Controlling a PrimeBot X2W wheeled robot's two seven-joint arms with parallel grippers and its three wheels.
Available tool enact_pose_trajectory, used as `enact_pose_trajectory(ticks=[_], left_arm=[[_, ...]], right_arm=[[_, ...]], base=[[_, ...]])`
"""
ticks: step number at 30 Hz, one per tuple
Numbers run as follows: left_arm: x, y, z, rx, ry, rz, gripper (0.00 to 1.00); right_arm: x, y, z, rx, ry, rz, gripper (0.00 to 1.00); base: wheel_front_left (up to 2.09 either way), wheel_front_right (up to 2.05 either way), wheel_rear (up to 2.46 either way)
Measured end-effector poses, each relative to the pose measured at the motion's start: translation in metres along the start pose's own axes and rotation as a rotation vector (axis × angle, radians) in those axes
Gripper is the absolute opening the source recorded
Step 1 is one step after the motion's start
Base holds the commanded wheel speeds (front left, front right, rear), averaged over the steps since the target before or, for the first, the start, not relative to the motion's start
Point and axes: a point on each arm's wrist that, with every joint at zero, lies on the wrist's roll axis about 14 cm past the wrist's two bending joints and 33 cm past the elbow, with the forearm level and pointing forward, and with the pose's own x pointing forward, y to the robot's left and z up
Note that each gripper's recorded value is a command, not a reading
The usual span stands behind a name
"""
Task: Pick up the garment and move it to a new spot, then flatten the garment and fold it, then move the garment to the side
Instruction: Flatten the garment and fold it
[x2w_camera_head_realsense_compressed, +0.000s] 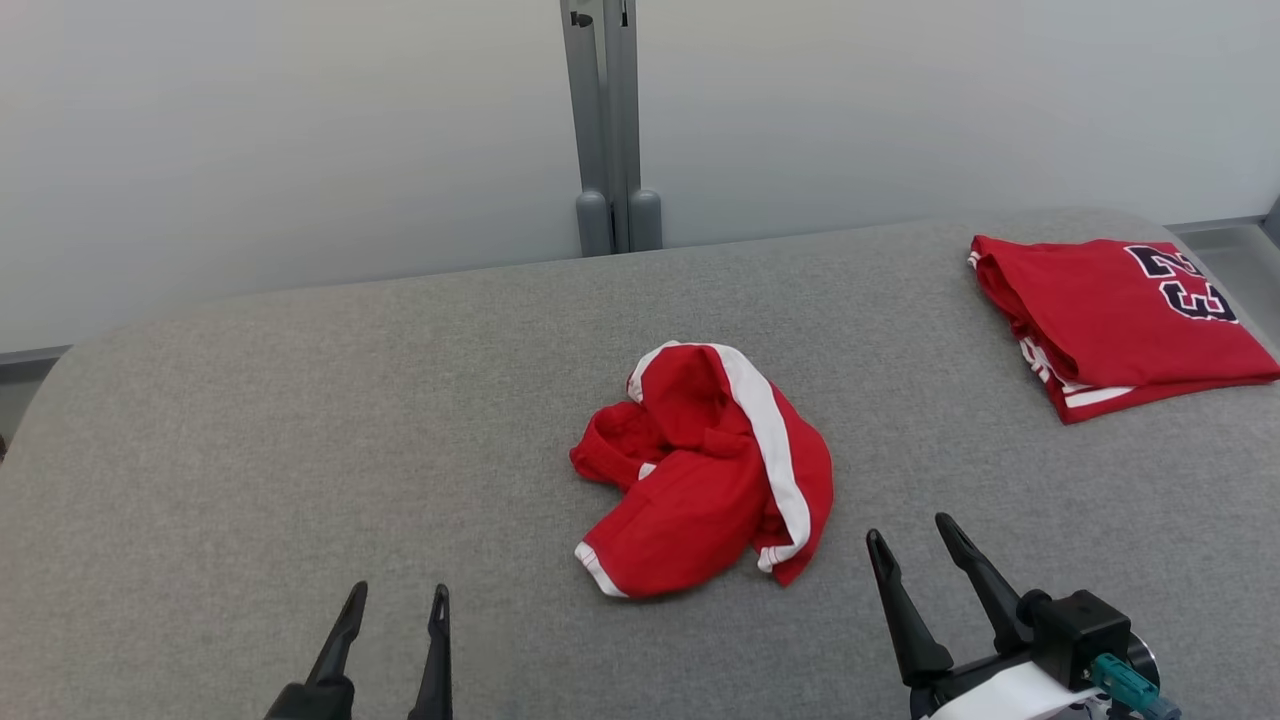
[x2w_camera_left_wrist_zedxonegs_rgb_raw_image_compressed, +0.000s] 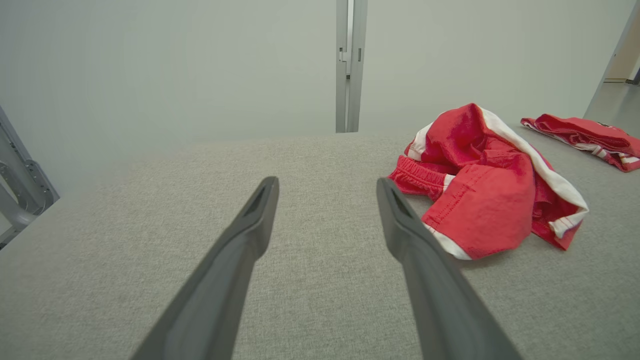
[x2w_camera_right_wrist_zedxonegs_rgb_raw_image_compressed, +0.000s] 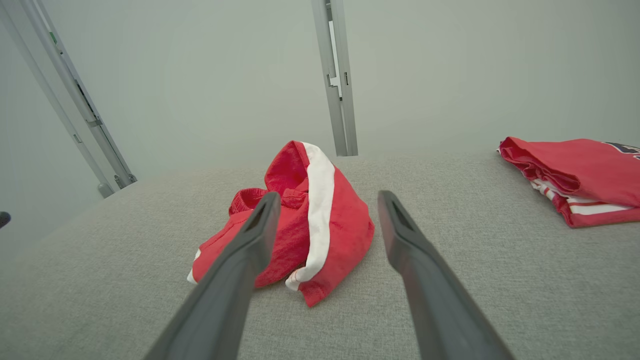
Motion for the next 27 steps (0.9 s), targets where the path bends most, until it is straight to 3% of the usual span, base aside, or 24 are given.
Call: enact_pose_trajectory(ticks=[17,22,27], left_arm=[[0.116,-0.064,-0.024,0.399,0.084,-0.429,1.00],[0.144,-0.082,-0.046,0.516,0.125,-0.556,1.00],[0.143,-0.098,-0.092,0.651,0.215,-0.724,1.00]], right_arm=[[0.029,-0.020,-0.012,-0.006,0.041,-0.029,1.00],[0.044,-0.032,-0.020,-0.001,0.060,-0.056,1.00],[0.053,-0.044,-0.032,0.004,0.088,-0.083,1.00]], base=[[0.00,0.00,0.00],[0.00,0.00,0.00],[0.00,0.00,0.00]])
